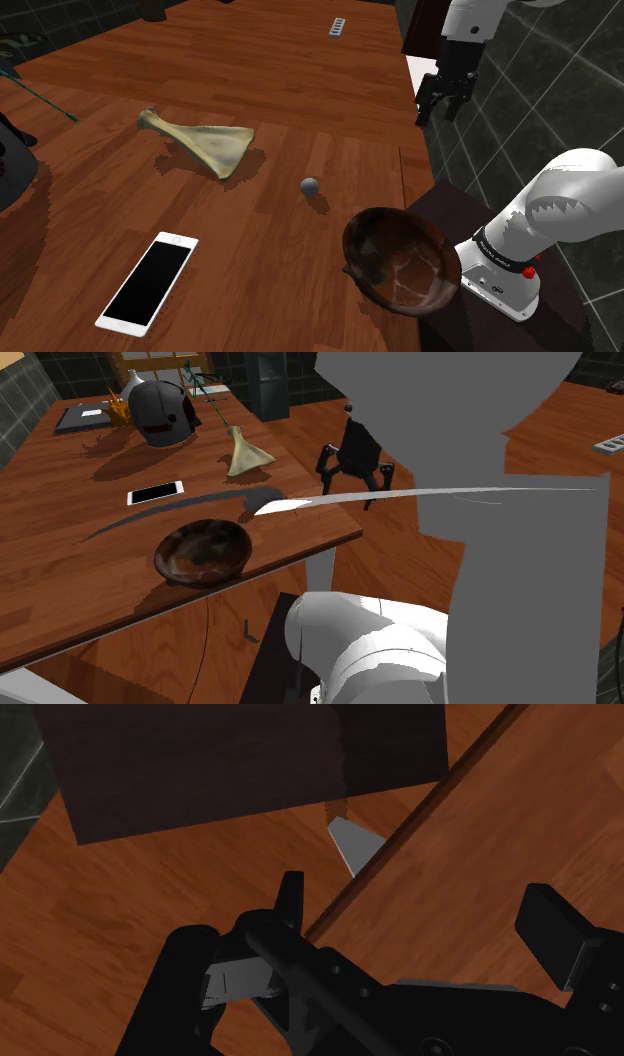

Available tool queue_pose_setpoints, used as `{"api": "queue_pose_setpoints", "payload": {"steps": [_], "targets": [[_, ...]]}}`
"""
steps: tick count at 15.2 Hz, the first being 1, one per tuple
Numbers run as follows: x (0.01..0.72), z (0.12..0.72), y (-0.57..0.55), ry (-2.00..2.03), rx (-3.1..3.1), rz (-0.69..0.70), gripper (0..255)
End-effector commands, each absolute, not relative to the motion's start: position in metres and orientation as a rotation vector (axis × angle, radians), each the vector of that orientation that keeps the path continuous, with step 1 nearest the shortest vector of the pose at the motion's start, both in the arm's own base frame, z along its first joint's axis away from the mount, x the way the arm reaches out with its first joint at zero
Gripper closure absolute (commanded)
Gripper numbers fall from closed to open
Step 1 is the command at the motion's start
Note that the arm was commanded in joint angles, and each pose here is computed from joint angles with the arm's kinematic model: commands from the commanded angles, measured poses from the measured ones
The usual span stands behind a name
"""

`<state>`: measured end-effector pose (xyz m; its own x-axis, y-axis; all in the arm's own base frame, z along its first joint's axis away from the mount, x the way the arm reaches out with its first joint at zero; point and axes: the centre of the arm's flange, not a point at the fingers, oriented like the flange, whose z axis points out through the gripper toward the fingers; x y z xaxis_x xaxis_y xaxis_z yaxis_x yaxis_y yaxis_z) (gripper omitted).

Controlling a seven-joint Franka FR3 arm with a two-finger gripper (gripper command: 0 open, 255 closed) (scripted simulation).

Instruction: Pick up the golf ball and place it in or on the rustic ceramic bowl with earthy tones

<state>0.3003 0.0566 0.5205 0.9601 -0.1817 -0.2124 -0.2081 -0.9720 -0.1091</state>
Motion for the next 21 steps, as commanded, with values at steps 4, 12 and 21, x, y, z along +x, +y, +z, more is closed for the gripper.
{"api": "queue_pose_setpoints", "payload": {"steps": [4,12,21], "targets": [[0.309,0.502,0.122,0.366,-2.986,0.247,0],[0.327,0.472,0.221,0.470,-2.992,0.154,0],[0.359,0.437,0.330,0.587,-2.992,0.049,0]]}}
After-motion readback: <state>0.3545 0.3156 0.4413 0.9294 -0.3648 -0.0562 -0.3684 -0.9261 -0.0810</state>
